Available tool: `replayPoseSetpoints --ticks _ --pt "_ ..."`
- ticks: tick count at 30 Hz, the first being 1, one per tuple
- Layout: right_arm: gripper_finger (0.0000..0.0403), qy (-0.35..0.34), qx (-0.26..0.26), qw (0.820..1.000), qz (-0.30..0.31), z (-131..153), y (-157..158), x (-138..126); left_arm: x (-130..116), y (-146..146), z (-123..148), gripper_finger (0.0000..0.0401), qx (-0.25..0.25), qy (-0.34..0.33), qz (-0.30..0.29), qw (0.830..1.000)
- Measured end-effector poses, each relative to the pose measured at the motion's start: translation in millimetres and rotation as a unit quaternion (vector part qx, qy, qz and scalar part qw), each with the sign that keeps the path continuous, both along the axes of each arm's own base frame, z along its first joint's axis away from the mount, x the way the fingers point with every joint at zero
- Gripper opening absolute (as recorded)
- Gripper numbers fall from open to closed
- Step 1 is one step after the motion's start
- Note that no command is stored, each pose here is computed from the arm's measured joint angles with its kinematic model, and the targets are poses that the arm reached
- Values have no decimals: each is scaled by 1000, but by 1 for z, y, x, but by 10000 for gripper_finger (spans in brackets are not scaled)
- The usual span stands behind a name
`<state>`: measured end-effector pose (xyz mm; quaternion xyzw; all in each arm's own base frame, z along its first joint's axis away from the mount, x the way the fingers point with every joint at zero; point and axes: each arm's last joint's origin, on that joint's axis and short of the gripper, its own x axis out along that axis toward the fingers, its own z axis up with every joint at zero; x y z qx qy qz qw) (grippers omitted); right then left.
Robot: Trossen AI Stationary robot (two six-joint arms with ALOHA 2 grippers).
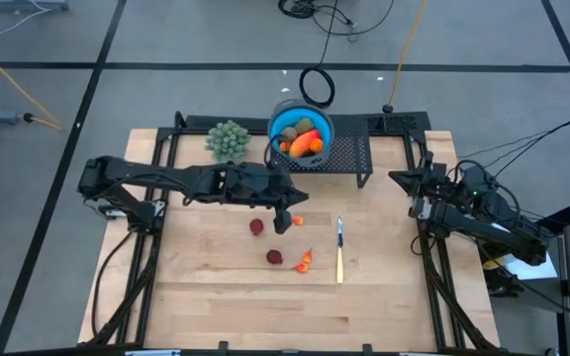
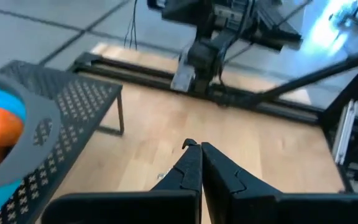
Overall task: Pick & Place Fruit
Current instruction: Put the orange peach into the blue strainer bowl on the shelf
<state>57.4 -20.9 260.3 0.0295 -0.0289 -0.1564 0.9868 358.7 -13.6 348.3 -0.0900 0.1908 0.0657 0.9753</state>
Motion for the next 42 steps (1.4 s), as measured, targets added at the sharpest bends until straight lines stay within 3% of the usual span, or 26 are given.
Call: replayPoseSetpoints --ticks 10,21,31,42 --pt "0 -10 -4 1000 23 3 1 2 -57 1 -21 6 -30 -88 1 996" --pt "0 -32 -3 998 59 13 -5 23 -118 3 -45 8 -26 -88 -2 996" --pt "0 -22 22 996 78 13 -14 46 -171 6 -56 6 -19 -127 -5 992" --pt "0 -18 14 992 122 41 -10 61 -215 10 -76 2 -11 -171 6 985"
